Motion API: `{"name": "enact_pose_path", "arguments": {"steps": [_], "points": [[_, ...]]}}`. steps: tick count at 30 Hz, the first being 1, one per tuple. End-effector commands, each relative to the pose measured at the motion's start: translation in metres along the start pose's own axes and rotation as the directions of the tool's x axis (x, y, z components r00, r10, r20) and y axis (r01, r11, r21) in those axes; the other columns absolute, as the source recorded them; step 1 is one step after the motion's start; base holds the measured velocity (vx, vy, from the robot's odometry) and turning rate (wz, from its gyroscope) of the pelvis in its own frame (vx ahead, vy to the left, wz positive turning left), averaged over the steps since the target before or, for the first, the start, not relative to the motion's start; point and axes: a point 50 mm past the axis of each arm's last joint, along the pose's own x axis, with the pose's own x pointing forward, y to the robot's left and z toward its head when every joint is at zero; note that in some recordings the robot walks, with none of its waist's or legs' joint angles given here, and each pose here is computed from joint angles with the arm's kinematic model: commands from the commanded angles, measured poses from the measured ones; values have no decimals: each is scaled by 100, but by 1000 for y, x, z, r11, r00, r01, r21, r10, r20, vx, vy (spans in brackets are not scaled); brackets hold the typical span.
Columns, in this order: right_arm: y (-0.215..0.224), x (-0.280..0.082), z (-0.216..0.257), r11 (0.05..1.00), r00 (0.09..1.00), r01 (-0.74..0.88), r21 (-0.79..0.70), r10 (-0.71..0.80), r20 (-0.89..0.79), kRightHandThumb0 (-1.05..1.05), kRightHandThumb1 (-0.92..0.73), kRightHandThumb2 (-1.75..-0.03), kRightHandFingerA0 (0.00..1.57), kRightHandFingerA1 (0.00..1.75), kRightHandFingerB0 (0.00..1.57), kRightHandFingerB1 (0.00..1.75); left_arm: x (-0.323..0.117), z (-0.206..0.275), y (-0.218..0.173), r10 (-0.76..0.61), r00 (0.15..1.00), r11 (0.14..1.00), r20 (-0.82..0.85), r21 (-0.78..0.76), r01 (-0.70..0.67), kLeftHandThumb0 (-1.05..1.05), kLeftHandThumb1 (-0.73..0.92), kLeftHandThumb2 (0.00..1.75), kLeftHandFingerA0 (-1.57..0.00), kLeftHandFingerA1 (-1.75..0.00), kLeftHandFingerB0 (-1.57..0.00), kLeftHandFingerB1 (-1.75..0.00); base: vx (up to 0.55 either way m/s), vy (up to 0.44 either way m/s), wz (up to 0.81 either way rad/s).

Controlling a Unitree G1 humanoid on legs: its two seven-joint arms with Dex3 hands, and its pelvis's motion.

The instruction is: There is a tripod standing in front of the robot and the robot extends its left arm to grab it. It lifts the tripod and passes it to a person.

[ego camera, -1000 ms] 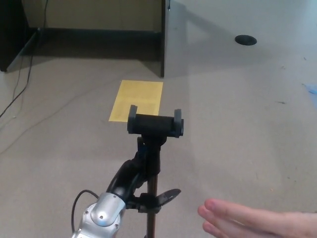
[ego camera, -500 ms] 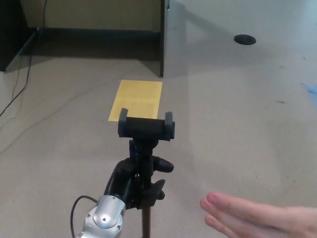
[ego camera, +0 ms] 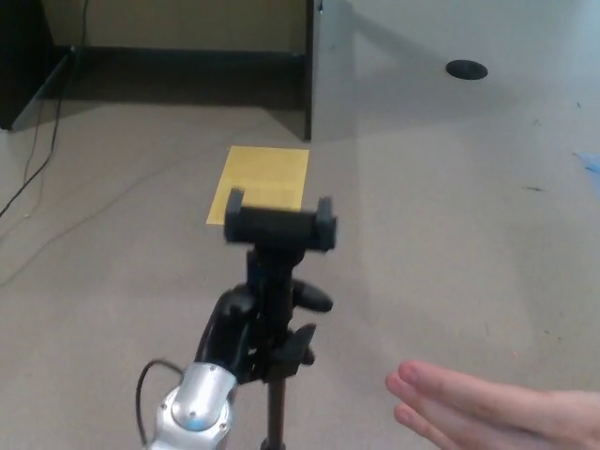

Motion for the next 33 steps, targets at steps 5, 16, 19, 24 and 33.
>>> {"name": "enact_pose_path", "arguments": {"steps": [5,16,19,24,33], "points": [[-7,2,-1,1000,1000,14,4,-14,-22,-42,-69,-61,71,44,49,37,3,84,-14,-156,940,987,303,4,162,0,76,82,-110,-128,-82,-111,0,0,0],[3,-4,-12,1000,999,-17,-9,16,-48,-41,-71,-61,68,43,49,37,-8,155,-22,-271,856,961,441,73,266,-11,74,83,-108,-127,-85,-109,0,0,0],[2,-4,-11,1000,999,-14,-13,13,-46,-42,-71,-61,67,42,48,36,-3,196,-16,-302,802,951,515,100,293,-9,72,84,-107,-128,-85,-106,0,0,0],[-1,-3,-9,1000,999,-10,-10,9,-46,-42,-71,-62,67,42,49,37,-6,252,-16,-311,742,949,594,158,271,-10,72,83,-113,-126,-85,-109,0,0,0],[1,-2,-10,1000,999,-14,-18,13,-47,-41,-71,-62,66,42,47,36,-28,310,-45,-419,619,903,664,231,363,-12,77,72,-107,-127,-83,-102,0,0,0]]}}
